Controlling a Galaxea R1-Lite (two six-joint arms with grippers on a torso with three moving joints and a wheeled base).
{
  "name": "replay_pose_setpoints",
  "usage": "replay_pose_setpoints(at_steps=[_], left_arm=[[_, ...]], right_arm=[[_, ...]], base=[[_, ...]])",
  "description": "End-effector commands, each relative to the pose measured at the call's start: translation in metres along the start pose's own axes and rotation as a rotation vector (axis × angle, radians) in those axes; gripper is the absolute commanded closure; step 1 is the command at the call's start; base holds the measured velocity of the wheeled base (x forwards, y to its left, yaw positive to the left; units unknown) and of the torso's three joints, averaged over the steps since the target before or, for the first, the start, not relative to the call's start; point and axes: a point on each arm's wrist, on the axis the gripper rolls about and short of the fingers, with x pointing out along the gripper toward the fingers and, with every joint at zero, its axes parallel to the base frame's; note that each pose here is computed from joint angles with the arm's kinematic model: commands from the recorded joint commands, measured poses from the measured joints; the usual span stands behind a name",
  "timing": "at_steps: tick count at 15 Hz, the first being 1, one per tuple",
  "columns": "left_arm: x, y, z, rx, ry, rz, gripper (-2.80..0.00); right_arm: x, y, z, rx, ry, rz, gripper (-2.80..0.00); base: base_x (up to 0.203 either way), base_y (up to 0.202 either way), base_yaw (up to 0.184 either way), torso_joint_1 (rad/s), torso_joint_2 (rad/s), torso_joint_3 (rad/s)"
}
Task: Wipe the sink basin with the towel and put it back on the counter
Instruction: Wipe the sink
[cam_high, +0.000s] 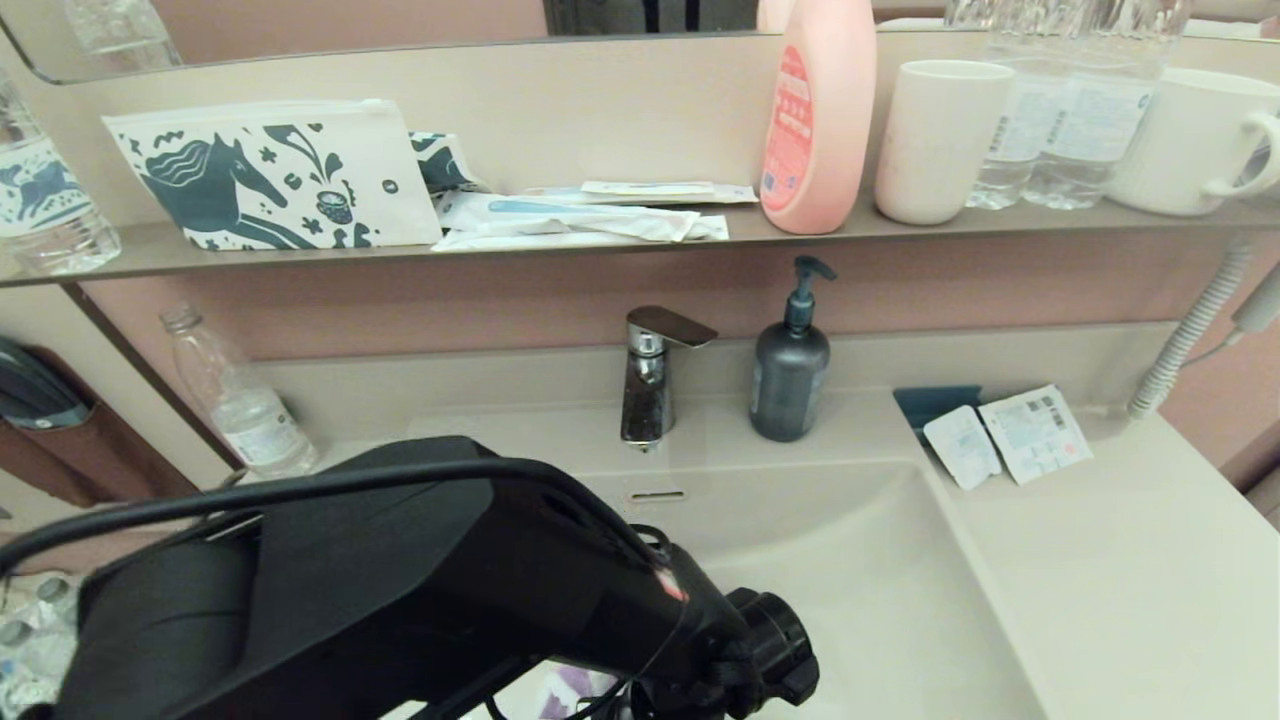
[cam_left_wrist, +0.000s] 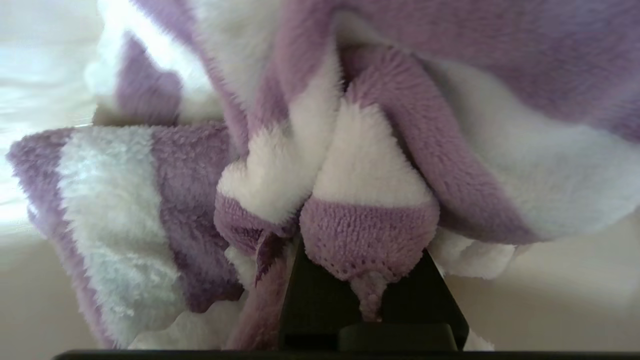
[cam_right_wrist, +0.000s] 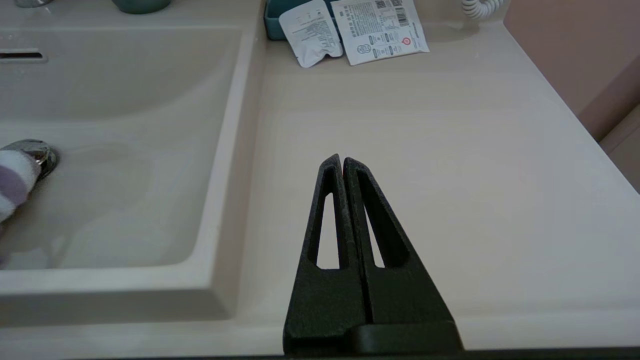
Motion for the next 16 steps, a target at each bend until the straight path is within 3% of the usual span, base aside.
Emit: replay_pose_setpoints(at_steps=[1,7,11,16], left_arm=[[-0.008,0.022,0.006,-0.02,-0.003,0.005,0.0],[0.014,0.061,0.024,0.021,-0.124,0.071,0.0],[0.028,0.086,0.046,0.025,-0.147,0.11,0.0],[0.033,0.089,0.075,-0.022,-0.33,0.073,0.0]], right_arm=[[0.0,0.0,0.0,-0.001,0.0,0.0,0.0],[0.0,0.0,0.0,-0.001,0.0,0.0,0.0],[0.0,0.0,0.0,0.0,0.001,0.0,0.0],[0.0,0.0,0.0,-0.001,0.001,0.0,0.0]], base=[[0.0,0.0,0.0,0.0,0.0,0.0],[0.0,0.0,0.0,0.0,0.0,0.0],[0.0,0.0,0.0,0.0,0.0,0.0],[0.0,0.0,0.0,0.0,0.0,0.0]])
